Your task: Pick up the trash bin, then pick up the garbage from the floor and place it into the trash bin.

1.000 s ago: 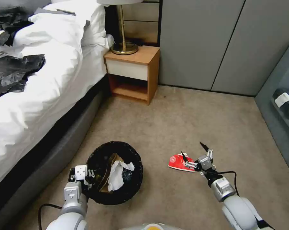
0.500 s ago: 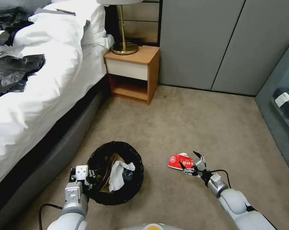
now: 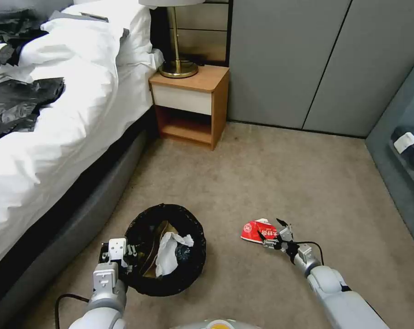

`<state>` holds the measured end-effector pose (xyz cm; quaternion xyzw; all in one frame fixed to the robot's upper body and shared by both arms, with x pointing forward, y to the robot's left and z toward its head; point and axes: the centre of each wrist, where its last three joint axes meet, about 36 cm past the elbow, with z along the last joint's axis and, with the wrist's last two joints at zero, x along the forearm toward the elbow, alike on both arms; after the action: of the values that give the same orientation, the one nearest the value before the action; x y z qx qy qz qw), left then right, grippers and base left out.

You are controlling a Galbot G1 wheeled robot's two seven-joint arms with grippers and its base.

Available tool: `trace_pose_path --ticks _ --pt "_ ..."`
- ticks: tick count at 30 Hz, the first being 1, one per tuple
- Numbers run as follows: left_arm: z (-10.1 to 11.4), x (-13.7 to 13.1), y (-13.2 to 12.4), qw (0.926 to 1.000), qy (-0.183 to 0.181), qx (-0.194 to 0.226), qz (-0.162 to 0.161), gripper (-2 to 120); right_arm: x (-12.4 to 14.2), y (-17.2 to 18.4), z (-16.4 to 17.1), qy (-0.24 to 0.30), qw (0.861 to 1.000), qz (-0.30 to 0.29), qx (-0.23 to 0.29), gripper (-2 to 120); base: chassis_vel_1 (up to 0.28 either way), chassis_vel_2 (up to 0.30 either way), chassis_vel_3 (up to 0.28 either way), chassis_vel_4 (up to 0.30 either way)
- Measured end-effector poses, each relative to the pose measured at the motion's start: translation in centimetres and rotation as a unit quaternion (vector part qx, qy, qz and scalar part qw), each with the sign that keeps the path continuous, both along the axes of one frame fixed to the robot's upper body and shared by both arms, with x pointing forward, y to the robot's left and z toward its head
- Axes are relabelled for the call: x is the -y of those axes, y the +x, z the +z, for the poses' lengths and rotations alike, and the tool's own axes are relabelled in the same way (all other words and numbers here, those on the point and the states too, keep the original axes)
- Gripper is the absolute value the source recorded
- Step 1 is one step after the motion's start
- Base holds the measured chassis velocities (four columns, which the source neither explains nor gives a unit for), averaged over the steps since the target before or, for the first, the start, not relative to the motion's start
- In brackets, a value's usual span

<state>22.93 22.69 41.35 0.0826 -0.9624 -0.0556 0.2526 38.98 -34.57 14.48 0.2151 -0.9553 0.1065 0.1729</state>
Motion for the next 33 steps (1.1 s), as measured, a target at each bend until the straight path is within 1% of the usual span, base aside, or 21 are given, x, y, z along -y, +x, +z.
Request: trace_pose_path --ticks 8,11,12,13,14,15,17,18,21,22,23,24,25,26,28,29,30,33 --pt "0.1 0.3 -0.2 1.0 0.001 0.0 -0.001 0 -1.2 0.4 -2.6 0.013 0.999 -0.015 -0.033 100 0.0 0.0 0.0 0.0" --pt "0.0 0.4 -0.3 1.0 0.001 0.0 -0.001 0 -2.5 1.1 -3.6 0.02 0.998 -0.018 -0.049 96 0.0 0.0 0.0 0.0" --pt "0.0 0.4 -0.3 1.0 0.001 0.0 -0.001 0 -2.5 1.1 -3.6 0.02 0.998 -0.018 -0.049 96 0.0 0.0 0.0 0.0" --pt "0.0 0.5 -0.3 1.0 0.001 0.0 -0.001 0 -2.9 1.3 -3.9 0.02 0.998 -0.017 -0.053 94 0.0 0.0 0.0 0.0" --pt "-0.1 0.5 -0.4 1.0 0.001 0.0 -0.002 0 -3.3 1.5 -4.1 0.021 0.998 -0.016 -0.055 89 0.0 0.0 0.0 0.0" --pt "-0.1 0.5 -0.4 1.0 0.001 0.0 -0.002 0 -3.3 1.5 -4.1 0.021 0.998 -0.016 -0.055 89 0.0 0.0 0.0 0.0" --pt "-0.1 0.7 -0.6 1.0 0.001 -0.002 -0.002 0 -4.2 2.0 -4.6 0.023 0.998 -0.014 -0.063 76 0.0 0.0 0.0 0.0" --pt "-0.1 0.7 -0.6 1.0 0.001 -0.002 -0.002 0 -4.2 2.0 -4.6 0.023 0.998 -0.014 -0.063 76 0.0 0.0 0.0 0.0" --pt "0.0 0.4 -0.6 1.0 0.004 -0.001 0.0 0 -4.9 2.0 -4.7 0.025 0.998 -0.009 -0.064 63 0.0 0.0 0.0 0.0" --pt "0.0 0.4 -0.6 1.0 0.004 -0.001 0.0 0 -4.9 2.0 -4.7 0.025 0.998 -0.009 -0.064 63 0.0 0.0 0.0 0.0" --pt "0.0 0.4 -0.6 1.0 0.004 -0.001 0.0 0 -5.0 2.0 -4.7 0.026 0.998 -0.008 -0.064 57 0.0 0.0 0.0 0.0" --pt "0.0 0.3 -0.6 1.0 0.004 -0.001 0.0 0 -5.0 1.9 -4.7 0.026 0.998 -0.009 -0.064 55 0.0 0.0 0.0 0.0" --pt "0.0 0.3 -0.6 1.0 0.004 -0.001 0.0 0 -5.0 1.8 -4.6 0.027 0.998 -0.01 -0.063 48 0.0 0.0 0.0 0.0" --pt "0.0 0.3 -0.6 1.0 0.004 -0.001 0.0 0 -5.0 1.8 -4.6 0.027 0.998 -0.01 -0.063 48 0.0 0.0 0.0 0.0" --pt "0.0 0.4 -0.5 1.0 0.003 0.001 -0.001 0 -4.9 1.7 -4.5 0.028 0.998 -0.011 -0.061 40 0.0 0.0 0.0 0.0" --pt "-0.1 0.5 -0.3 1.0 0.002 0.001 -0.002 0 -4.8 1.6 -4.3 0.029 0.998 -0.013 -0.058 33 0.0 0.0 0.0 0.0" --pt "-0.1 0.5 -0.3 1.0 0.002 0.001 -0.002 0 -4.8 1.6 -4.3 0.029 0.998 -0.013 -0.058 33 0.0 0.0 0.0 0.0" --pt "-0.3 0.7 -0.2 1.0 0.001 -0.001 -0.004 0 -4.6 1.5 -4.0 0.029 0.998 -0.012 -0.052 20 0.0 0.0 0.0 0.0"
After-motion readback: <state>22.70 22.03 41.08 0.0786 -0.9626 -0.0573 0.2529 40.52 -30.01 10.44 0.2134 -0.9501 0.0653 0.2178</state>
